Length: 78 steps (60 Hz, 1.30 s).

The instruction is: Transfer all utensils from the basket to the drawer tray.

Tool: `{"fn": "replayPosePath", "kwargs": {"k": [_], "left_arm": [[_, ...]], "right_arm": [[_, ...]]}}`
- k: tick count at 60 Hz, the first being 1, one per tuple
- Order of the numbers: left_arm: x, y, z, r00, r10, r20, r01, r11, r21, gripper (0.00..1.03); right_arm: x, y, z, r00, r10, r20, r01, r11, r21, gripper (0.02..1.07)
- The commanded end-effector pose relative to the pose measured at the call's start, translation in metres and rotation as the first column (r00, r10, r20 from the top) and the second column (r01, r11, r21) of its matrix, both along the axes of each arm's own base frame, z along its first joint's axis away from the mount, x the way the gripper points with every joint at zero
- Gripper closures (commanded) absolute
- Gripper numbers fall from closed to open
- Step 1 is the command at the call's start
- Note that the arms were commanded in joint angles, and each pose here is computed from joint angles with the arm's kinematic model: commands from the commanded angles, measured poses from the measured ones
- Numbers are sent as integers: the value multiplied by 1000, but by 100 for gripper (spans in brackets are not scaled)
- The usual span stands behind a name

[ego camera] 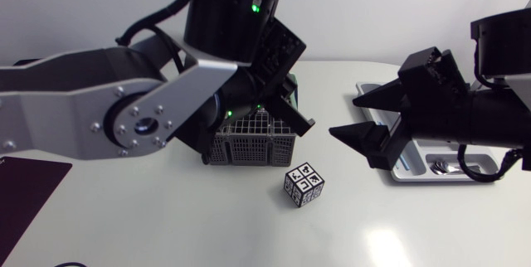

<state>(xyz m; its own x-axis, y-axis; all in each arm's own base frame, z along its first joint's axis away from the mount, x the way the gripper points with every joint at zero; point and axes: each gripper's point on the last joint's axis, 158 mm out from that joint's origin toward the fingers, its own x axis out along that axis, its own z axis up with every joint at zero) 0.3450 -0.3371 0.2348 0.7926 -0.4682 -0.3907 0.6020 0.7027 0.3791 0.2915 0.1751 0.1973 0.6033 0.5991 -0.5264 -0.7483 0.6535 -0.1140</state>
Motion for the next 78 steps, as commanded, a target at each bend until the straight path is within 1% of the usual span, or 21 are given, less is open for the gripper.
{"fn": "replayPosePath", "kwargs": {"k": [1,11,17,23,28,34,38,39,43,52,67,69,72,78], "left_arm": [[-2,-7,27,999,5,-49,-11,993,-118,100],[-7,-15,23,987,-32,-157,7,987,-159,100],[-9,-18,19,976,-52,-212,14,984,-175,100],[-8,-18,16,967,-60,-247,13,982,-186,100],[-10,-19,15,963,-71,-262,20,981,-191,100],[-11,-20,14,960,-77,-271,25,981,-191,100],[-12,-21,13,955,-85,-283,30,980,-195,100],[-12,-21,13,955,-87,-283,31,980,-196,100],[-12,-21,12,954,-85,-287,30,981,-193,100],[-13,-22,10,951,-91,-295,35,981,-191,100],[-12,-23,13,949,-99,-299,41,980,-197,100],[-12,-23,13,948,-99,-302,39,980,-197,99],[-11,-22,14,948,-97,-302,36,979,-200,96],[-10,-21,17,948,-98,-302,35,978,-207,95]], "right_arm": [[8,11,8,999,-21,-36,22,999,45,13],[19,25,8,997,-31,-71,36,997,68,17],[23,30,9,997,-32,-74,38,996,75,24],[25,36,8,998,-37,-58,41,997,65,35],[27,41,8,998,-34,-50,37,997,66,48],[29,44,8,998,-35,-45,38,997,65,57],[30,47,6,998,-31,-52,35,997,63,58],[30,48,4,998,-29,-53,32,998,60,61],[32,48,4,998,-32,-47,34,998,57,67],[31,50,3,999,-23,-43,25,998,51,88],[20,57,-6,998,23,-50,-22,999,24,98],[19,57,-8,998,31,-50,-30,999,19,102],[17,57,-10,998,36,-57,-35,999,17,102],[15,58,-13,997,43,-64,-43,999,12,102]]}}
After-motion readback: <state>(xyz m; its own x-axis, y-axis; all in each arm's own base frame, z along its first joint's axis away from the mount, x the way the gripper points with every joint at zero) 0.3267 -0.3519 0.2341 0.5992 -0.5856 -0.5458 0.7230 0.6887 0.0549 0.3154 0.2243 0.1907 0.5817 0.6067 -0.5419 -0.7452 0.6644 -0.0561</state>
